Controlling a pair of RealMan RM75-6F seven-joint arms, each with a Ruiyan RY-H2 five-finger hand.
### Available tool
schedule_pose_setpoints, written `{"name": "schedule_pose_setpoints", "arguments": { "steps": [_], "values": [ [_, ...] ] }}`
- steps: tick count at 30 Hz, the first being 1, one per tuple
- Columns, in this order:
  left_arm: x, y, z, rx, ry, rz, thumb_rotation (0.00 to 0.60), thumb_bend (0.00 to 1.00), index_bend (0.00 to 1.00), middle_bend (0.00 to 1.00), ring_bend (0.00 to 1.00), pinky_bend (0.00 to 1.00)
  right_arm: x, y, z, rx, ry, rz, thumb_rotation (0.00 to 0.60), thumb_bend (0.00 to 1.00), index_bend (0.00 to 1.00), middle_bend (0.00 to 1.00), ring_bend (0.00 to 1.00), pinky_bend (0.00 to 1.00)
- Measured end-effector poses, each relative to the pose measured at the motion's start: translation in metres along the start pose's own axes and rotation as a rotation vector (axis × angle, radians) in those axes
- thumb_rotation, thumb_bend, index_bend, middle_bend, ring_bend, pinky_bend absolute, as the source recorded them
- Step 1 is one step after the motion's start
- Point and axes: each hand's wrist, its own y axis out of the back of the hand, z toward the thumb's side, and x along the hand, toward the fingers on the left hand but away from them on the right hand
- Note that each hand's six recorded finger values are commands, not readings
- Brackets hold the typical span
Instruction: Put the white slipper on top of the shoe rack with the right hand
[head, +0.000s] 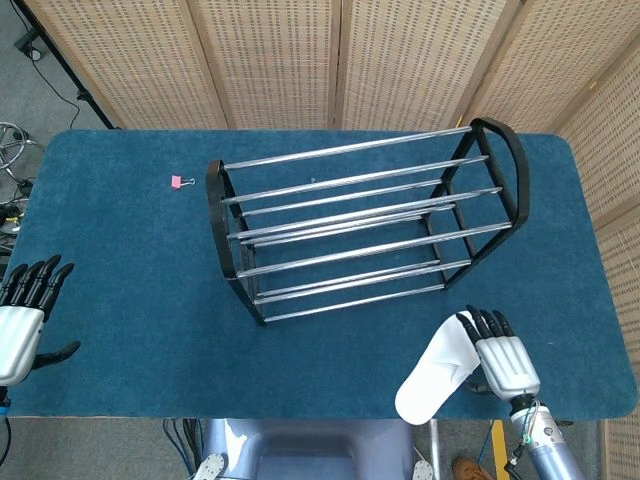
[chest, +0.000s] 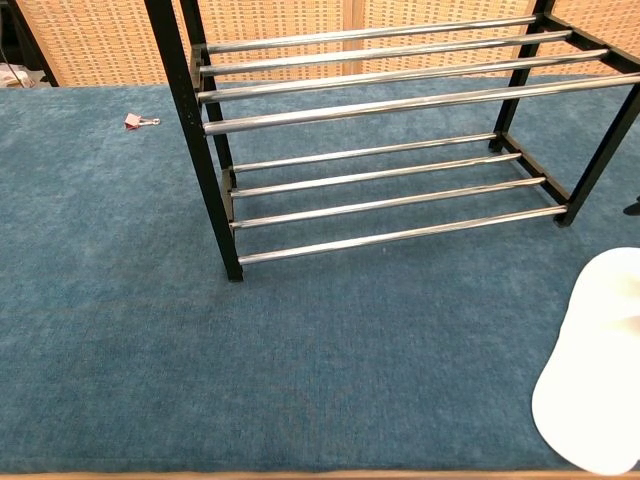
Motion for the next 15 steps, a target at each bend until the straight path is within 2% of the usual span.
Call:
{"name": "schedule_pose_setpoints", "arguments": {
  "steps": [15],
  "values": [
    [0.000,0.000,-0.001,0.000,0.010,0.000,0.600,0.00,0.00,0.00,0.00,0.00,-0.016,-0.002,0.030,-0.019,0.022,0.021,0.600,0.00,0.00,0.00,0.00,0.00]
  ]
}}
